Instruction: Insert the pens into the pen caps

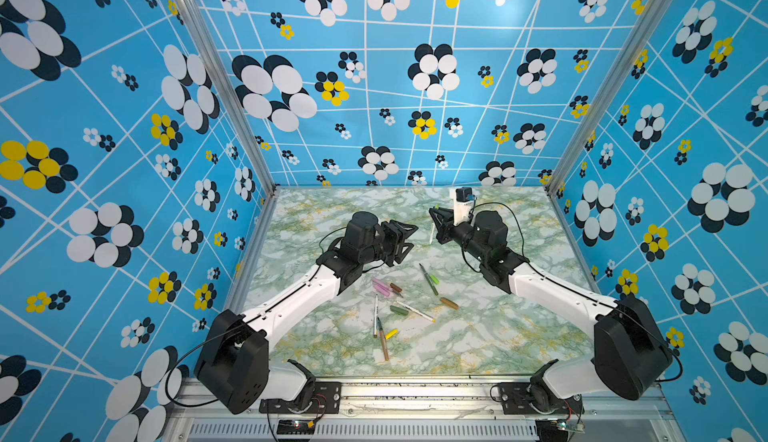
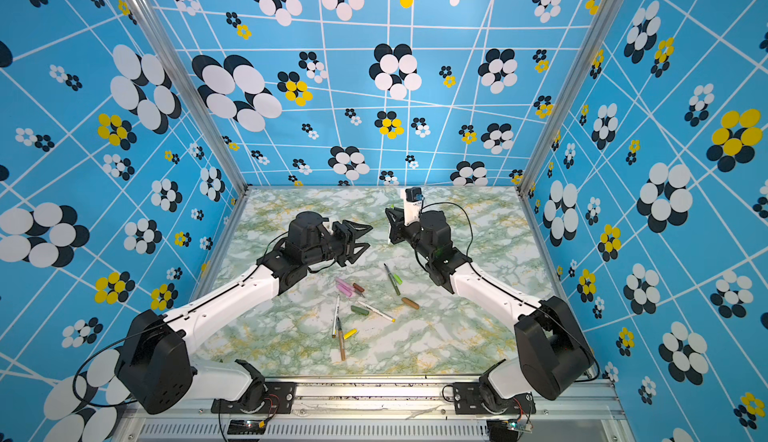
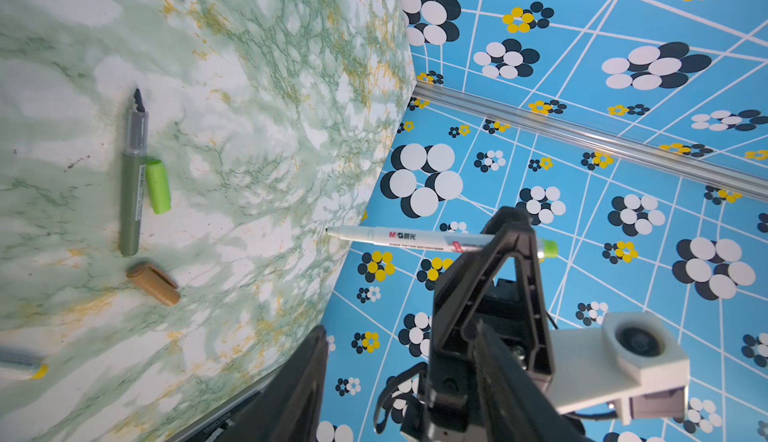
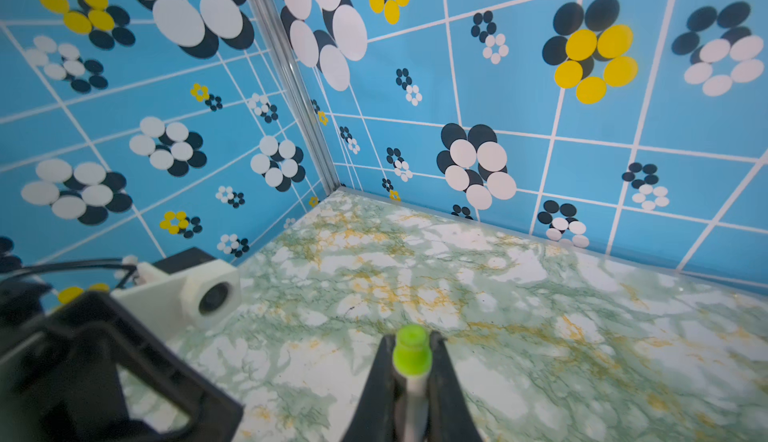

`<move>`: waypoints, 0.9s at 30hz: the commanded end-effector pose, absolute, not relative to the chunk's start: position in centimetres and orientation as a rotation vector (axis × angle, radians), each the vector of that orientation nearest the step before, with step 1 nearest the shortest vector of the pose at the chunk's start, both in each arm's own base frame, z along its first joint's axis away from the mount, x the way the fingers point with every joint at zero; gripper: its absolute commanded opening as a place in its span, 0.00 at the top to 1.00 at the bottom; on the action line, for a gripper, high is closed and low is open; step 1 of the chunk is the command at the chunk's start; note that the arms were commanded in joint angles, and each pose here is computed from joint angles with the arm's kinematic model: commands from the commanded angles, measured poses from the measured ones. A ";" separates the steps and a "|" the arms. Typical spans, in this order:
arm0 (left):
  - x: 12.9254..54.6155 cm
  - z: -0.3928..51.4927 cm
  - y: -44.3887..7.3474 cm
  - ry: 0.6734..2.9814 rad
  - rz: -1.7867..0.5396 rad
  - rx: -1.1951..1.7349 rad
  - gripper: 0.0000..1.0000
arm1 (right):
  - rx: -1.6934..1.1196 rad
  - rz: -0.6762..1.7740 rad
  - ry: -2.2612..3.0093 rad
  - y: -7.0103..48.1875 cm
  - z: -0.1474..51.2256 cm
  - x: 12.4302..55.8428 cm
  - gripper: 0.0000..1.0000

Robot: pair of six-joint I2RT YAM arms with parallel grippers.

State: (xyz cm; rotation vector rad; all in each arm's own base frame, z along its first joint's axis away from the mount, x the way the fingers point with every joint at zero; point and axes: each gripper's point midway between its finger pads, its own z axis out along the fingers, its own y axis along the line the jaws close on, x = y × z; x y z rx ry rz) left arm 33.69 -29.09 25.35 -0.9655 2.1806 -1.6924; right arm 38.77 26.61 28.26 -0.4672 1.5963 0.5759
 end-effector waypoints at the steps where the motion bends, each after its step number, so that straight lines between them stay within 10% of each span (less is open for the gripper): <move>1: 33.6 26.3 -29.2 2.164 -1.779 -0.987 0.41 | -0.750 0.398 1.291 27.9 31.8 36.1 1.00; 27: 34.4 22.8 -22.3 2.465 -1.758 -0.459 0.50 | -1.953 -0.435 0.582 34.2 20.5 25.7 1.00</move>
